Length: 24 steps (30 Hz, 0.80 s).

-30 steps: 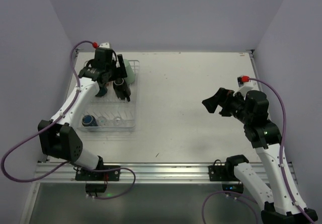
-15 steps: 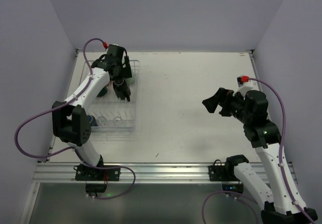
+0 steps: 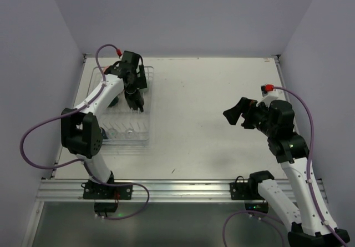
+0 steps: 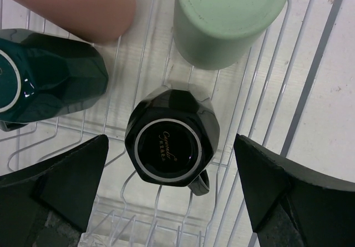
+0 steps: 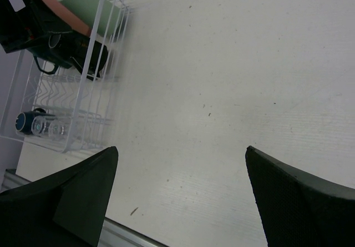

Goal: Unload the cups from the dish rack

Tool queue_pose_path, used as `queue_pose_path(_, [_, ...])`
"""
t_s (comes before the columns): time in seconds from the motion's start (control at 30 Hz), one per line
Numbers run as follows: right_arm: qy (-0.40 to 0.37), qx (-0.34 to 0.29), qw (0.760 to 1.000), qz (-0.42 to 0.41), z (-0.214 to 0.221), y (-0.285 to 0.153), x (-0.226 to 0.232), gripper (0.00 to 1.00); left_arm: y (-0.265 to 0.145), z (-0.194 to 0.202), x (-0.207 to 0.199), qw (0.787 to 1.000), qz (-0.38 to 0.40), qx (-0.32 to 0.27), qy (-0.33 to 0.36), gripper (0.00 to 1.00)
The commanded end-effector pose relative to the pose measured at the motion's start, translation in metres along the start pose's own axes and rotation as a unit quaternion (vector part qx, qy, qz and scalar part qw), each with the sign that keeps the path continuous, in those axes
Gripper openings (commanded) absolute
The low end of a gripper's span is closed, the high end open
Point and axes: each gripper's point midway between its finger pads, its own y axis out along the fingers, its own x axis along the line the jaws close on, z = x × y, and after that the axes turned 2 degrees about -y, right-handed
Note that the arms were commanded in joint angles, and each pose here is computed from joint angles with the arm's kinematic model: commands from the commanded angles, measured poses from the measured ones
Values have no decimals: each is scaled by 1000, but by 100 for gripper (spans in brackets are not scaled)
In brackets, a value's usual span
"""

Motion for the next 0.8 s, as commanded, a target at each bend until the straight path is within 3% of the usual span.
queue_pose_path(0.0, [-12,-15,1000,0,-6,0,0,99,2,-2,-1,1000,-10,-4,-5,100])
queue_pose_path(0.77, [-15,-13,1000,5,-4,2,-3,99,32,24,4,999,-13,34,17,99])
